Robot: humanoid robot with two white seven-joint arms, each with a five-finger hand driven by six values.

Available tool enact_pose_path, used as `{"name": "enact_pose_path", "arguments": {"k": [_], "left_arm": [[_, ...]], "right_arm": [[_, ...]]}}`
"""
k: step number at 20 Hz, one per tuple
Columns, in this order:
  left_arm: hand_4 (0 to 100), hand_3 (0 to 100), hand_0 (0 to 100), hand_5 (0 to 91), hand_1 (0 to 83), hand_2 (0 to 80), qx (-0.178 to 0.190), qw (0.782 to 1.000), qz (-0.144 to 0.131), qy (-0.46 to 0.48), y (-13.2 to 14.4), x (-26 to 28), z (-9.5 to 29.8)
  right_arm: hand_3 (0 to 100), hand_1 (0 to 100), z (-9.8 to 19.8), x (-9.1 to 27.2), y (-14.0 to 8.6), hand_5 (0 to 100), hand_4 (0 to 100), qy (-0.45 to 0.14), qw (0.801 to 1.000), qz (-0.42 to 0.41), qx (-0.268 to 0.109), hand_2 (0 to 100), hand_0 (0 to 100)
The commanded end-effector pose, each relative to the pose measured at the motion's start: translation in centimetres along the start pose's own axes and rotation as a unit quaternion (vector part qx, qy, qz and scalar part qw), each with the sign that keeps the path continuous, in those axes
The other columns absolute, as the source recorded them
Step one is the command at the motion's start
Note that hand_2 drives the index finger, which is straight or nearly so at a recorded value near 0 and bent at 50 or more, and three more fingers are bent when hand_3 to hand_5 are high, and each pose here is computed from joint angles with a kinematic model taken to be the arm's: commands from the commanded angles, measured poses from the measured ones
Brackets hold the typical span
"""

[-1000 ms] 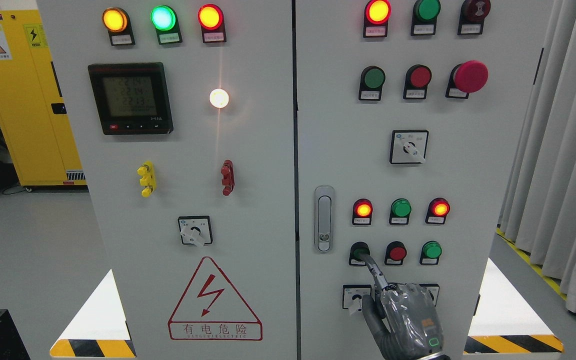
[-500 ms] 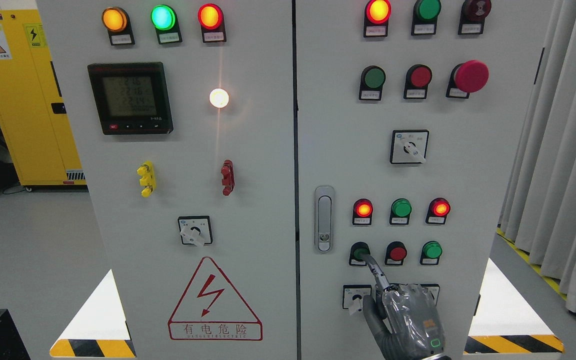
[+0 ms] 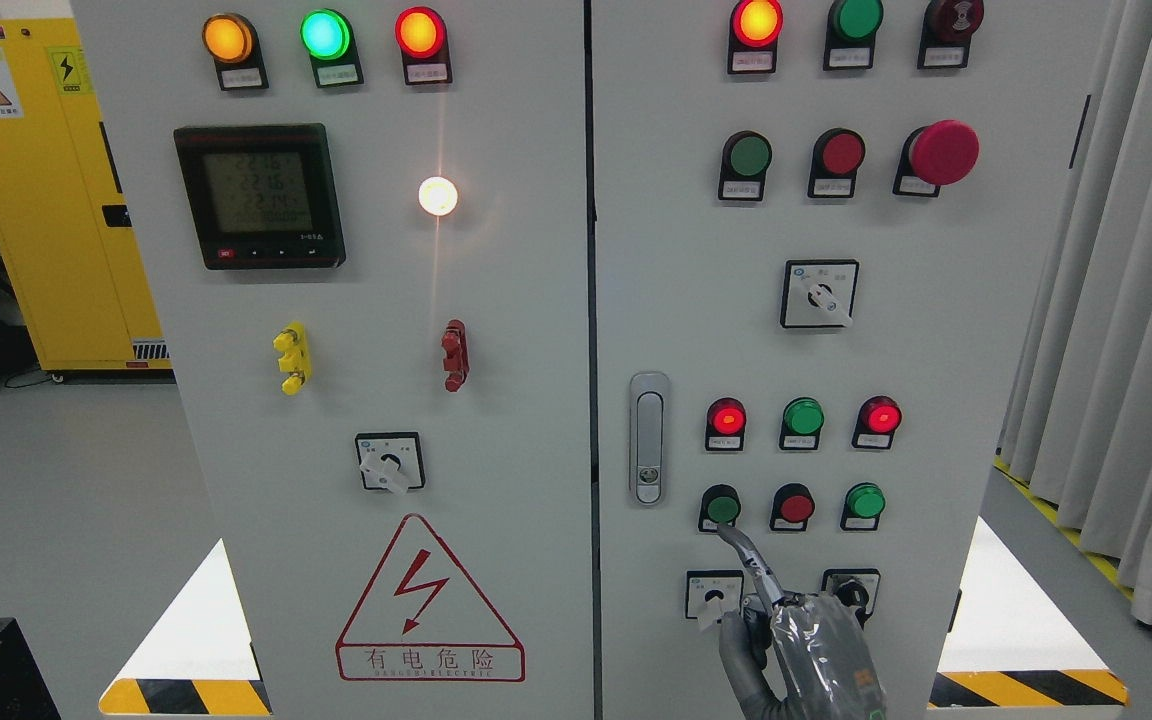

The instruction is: Press green start button

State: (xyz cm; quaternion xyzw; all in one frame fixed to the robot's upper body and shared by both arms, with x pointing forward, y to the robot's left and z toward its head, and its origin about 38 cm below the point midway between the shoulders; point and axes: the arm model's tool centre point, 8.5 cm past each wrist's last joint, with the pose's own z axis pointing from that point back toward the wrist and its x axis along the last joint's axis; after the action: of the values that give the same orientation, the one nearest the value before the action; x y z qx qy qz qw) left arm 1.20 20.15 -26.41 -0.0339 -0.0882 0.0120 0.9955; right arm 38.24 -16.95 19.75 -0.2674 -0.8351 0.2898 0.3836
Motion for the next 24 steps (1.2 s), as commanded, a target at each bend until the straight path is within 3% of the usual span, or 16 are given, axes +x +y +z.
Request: {"name": "enact_pose_path", "arguments": {"k": [1, 5, 9, 12, 17, 24], "left_arm": [[0, 0, 12, 0.0, 55.6, 0.0, 0.0, 1.0, 0.0, 0.0, 0.0, 0.0, 0.0], [0, 0, 12, 0.0, 55.6, 0.0, 0.0, 1.0, 0.0, 0.001, 0.0, -0.1, 0.0], [0, 0, 12, 0.0, 55.6, 0.0, 0.0, 1.0, 0.0, 0.0, 0.0, 0.0, 0.0], [0, 0, 12, 0.0, 55.6, 0.0, 0.0, 1.0, 0.0, -0.001, 0.0, 0.1, 0.0], [0, 0, 12, 0.0, 55.6, 0.0, 0.0, 1.0, 0.0, 0.0, 0.0, 0.0, 0.0], [0, 0, 12, 0.0, 55.6, 0.0, 0.0, 1.0, 0.0, 0.0, 0.0, 0.0, 0.0]], "right_arm": [[65, 89, 1.7, 2.8, -0.5, 80, 70, -0.003, 0.989, -0.146, -0.038, 5, 79], [45, 80, 3.8, 3.1, -0.6, 59, 50, 0.025, 0.958, -0.282, -0.056, 6, 74], [25, 68, 5.8, 3.8, 0.2, 30, 29, 0.044, 0.944, -0.323, -0.05, 3, 63], [19, 65, 6.5, 3.7, 0.4, 23, 23, 0.05, 0.943, -0.325, -0.048, 0, 54], [15, 64, 6.3, 3.8, 0.3, 14, 16, 0.046, 0.944, -0.322, -0.05, 0, 48], [15, 64, 6.2, 4.0, 0.1, 11, 15, 0.042, 0.946, -0.318, -0.05, 0, 44]]}}
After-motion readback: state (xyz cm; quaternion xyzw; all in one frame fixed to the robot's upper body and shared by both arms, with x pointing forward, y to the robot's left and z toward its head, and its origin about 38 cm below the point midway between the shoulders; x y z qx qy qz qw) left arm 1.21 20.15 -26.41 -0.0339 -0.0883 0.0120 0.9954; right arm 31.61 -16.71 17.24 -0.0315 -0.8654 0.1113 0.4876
